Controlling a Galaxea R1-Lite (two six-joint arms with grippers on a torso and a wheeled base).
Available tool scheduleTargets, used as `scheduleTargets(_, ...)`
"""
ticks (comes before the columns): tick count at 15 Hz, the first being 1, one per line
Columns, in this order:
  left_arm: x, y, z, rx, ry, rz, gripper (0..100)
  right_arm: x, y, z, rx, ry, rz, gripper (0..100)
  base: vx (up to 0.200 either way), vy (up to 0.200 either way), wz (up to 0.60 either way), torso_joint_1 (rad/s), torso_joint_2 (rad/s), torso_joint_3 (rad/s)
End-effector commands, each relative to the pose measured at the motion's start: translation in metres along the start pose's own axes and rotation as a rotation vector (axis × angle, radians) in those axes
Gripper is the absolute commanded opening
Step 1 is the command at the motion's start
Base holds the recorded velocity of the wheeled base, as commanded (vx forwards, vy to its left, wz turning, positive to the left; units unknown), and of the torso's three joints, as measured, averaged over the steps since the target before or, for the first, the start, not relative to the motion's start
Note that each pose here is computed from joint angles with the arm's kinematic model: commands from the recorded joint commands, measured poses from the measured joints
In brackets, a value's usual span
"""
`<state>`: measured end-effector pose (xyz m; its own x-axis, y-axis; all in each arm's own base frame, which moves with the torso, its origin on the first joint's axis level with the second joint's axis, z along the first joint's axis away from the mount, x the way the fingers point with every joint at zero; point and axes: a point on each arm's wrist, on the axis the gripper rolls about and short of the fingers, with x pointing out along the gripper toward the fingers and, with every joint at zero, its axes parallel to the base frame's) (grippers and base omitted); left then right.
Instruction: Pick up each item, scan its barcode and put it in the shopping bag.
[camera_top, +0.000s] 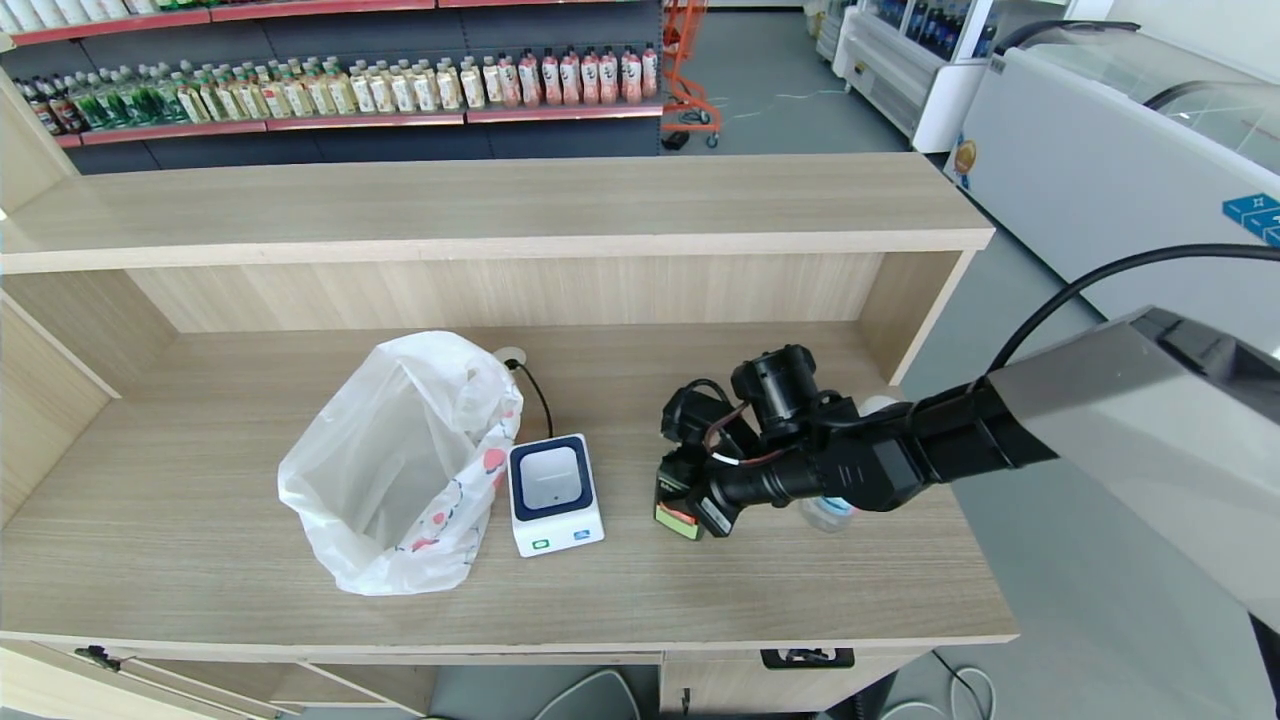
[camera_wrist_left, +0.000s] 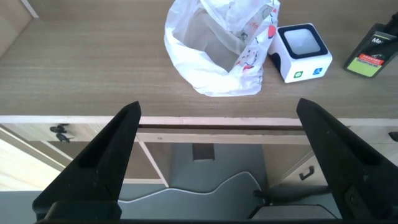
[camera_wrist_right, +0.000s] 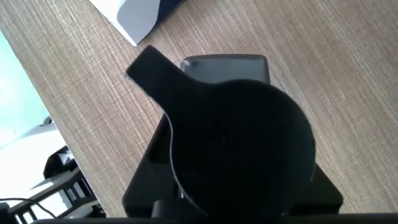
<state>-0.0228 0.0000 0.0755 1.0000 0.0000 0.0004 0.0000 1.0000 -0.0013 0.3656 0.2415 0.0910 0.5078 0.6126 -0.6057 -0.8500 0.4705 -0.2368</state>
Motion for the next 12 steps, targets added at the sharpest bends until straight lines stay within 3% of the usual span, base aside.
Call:
scheduleTargets(1,0.0,0.0,0.0,0.0,0.0,0.0,100,-0.002,0.0,0.0,-0.002,0.0,-0.001,0,0.0,0.0,0.0,0.0,0.0,0.0)
scheduleTargets(6,0.0,0.0,0.0,0.0,0.0,0.0,100,-0.034,-0.006,0.027,-0.02,-0.104,-0.018,0,0.0,0.0,0.0,0.0,0.0,0.0)
scheduleTargets(8,0.0,0.0,0.0,0.0,0.0,0.0,100,-0.078,-0.01,0.054,0.05,-0.233,0.001,0,0.0,0.0,0.0,0.0,0.0,0.0)
scheduleTargets(12,0.0,0.0,0.0,0.0,0.002,0.0,100,-0.121,-0.015,0.081,0.219,-0.356,0.002,0,0.0,0.0,0.0,0.0,0.0,0.0)
